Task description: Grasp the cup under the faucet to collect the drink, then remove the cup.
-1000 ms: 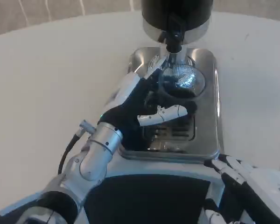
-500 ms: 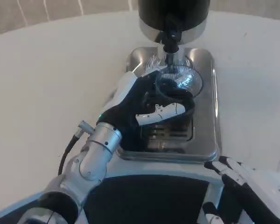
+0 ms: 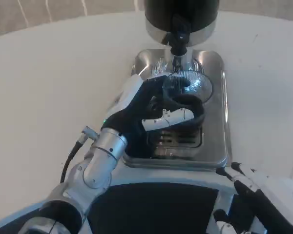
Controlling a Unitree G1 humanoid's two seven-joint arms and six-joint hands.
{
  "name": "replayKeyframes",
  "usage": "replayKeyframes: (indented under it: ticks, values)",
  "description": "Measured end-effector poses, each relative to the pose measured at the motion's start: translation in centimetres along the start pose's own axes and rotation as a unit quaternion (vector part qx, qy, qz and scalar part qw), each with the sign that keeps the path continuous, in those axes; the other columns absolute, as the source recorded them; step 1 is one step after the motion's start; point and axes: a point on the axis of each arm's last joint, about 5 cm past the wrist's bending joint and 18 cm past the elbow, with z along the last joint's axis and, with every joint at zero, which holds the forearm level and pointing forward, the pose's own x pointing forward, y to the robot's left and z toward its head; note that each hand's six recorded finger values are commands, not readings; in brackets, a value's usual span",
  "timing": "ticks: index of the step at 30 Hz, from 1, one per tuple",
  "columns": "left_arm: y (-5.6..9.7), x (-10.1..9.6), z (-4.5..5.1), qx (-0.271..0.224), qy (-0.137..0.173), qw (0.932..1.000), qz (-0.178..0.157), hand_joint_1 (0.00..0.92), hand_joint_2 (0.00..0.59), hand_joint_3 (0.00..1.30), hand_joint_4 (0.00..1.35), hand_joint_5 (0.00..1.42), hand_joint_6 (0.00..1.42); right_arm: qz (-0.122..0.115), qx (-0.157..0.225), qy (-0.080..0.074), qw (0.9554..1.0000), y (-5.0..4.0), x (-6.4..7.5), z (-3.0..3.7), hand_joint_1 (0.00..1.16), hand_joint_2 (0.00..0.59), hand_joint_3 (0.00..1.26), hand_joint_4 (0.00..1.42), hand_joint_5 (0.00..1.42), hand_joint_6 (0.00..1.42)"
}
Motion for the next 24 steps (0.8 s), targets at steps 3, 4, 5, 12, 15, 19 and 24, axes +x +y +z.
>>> replayKeyframes:
  ticks: [3, 4, 5, 12, 15, 19, 24]
  values:
    - [-0.2, 0.0, 0.04, 0.006, -0.002, 1.0000, -0.004, 0.371, 0.087, 0.40, 0.24, 0.44, 0.27, -0.001, 0.001, 0.005, 1.0000, -0.03, 0.0, -0.10, 0.39, 0.527, 0.10, 0.00, 0.00, 0.00]
    - [-0.2, 0.0, 0.05, 0.008, -0.003, 0.9999, -0.006, 0.371, 0.087, 0.40, 0.24, 0.45, 0.26, -0.002, 0.001, 0.008, 1.0000, -0.05, -0.1, -0.16, 0.39, 0.527, 0.10, 0.00, 0.00, 0.00]
    - [-0.3, 0.0, 0.07, 0.013, -0.004, 0.9999, -0.007, 0.376, 0.085, 0.40, 0.25, 0.46, 0.26, -0.003, 0.001, 0.011, 0.9999, -0.08, -0.1, -0.23, 0.39, 0.527, 0.10, 0.00, 0.00, 0.00]
    - [-0.9, 0.1, 0.21, 0.028, -0.001, 0.9996, 0.003, 0.402, 0.078, 0.41, 0.28, 0.52, 0.28, -0.004, 0.004, 0.016, 0.9999, -0.10, -0.1, -0.31, 0.39, 0.527, 0.10, 0.00, 0.00, 0.00]
    - [-1.1, 0.2, 0.29, 0.035, 0.001, 0.9994, 0.007, 0.402, 0.078, 0.41, 0.29, 0.56, 0.30, -0.004, 0.006, 0.017, 0.9998, -0.10, -0.1, -0.33, 0.39, 0.527, 0.10, 0.00, 0.00, 0.00]
    - [-1.2, 0.3, 0.38, 0.046, 0.002, 0.9989, 0.011, 0.414, 0.076, 0.46, 0.36, 0.64, 0.34, -0.004, 0.008, 0.019, 0.9998, -0.10, -0.1, -0.36, 0.39, 0.525, 0.10, 0.00, 0.00, 0.00]
    - [-1.3, 0.4, 0.44, 0.051, 0.005, 0.9984, 0.026, 0.443, 0.088, 0.58, 0.48, 0.76, 0.37, -0.004, 0.013, 0.023, 0.9997, -0.11, -0.1, -0.43, 0.39, 0.518, 0.10, 0.00, 0.00, 0.00]
